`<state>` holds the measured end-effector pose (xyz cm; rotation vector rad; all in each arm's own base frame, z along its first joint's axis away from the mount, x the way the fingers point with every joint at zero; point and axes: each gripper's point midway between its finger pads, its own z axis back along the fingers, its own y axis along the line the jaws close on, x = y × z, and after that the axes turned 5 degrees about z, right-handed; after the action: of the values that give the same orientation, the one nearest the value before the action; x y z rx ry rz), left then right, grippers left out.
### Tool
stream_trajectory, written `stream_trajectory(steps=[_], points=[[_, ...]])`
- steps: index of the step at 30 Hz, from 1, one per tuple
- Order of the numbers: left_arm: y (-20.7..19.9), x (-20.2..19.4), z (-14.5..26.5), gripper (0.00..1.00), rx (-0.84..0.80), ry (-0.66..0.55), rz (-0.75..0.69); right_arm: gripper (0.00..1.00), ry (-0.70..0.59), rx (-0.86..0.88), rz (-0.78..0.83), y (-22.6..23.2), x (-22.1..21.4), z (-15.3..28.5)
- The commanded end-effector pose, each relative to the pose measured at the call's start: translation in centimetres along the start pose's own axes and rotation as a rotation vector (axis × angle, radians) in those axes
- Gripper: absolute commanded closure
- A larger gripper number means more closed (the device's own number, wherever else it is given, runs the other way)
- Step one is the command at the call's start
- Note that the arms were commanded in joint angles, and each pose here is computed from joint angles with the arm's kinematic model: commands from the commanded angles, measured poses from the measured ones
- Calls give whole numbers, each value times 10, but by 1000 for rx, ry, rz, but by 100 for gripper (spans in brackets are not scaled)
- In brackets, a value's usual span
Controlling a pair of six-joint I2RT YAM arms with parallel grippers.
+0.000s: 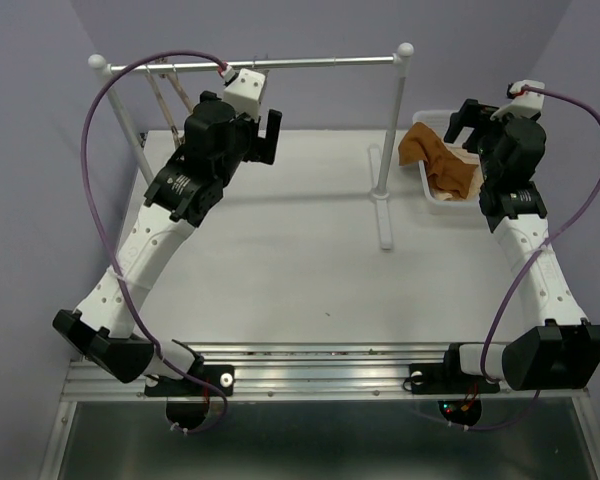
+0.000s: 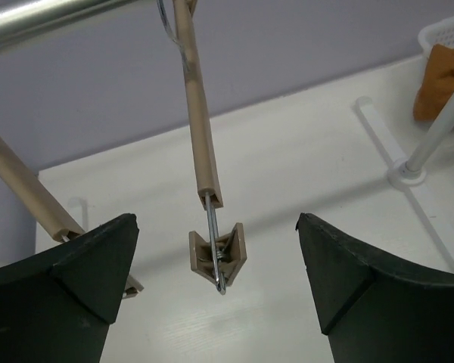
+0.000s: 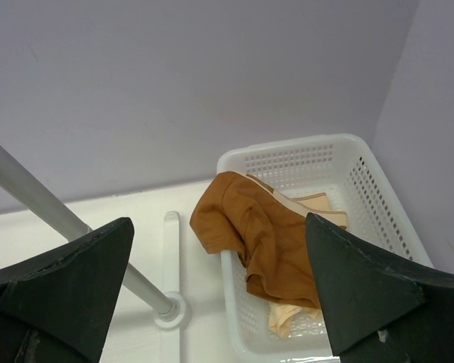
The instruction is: Remove the underwear clipped to the hanger
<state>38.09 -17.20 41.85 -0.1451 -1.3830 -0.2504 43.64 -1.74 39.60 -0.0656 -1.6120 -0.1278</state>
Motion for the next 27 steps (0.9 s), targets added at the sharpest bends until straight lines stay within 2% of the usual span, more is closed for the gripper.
stream_trajectory(steps=[1, 7, 10, 13, 14, 20, 22, 27], points=[[10, 19, 23, 1, 28, -84, 128, 0, 5, -23, -24, -4, 14, 5], [28, 30, 60, 1, 110, -134, 391, 0, 137, -151, -162, -19, -21, 23], [29, 27, 84, 1, 87, -162, 508, 0, 210, -183, -182, -24, -48, 34], [20, 9, 97, 1, 16, -166, 554, 0, 255, -179, -219, -21, -66, 42], [23, 15, 116, 1, -9, -213, 590, 0, 258, -179, -235, -20, -66, 44], [47, -22, 146, 1, 78, -248, 690, 0, 267, -225, -341, -22, -77, 55], [51, -39, 145, 1, 110, -231, 708, 0, 247, -256, -370, -26, -73, 58], [54, -46, 146, 1, 131, -229, 717, 0, 241, -226, -378, -21, -71, 57]])
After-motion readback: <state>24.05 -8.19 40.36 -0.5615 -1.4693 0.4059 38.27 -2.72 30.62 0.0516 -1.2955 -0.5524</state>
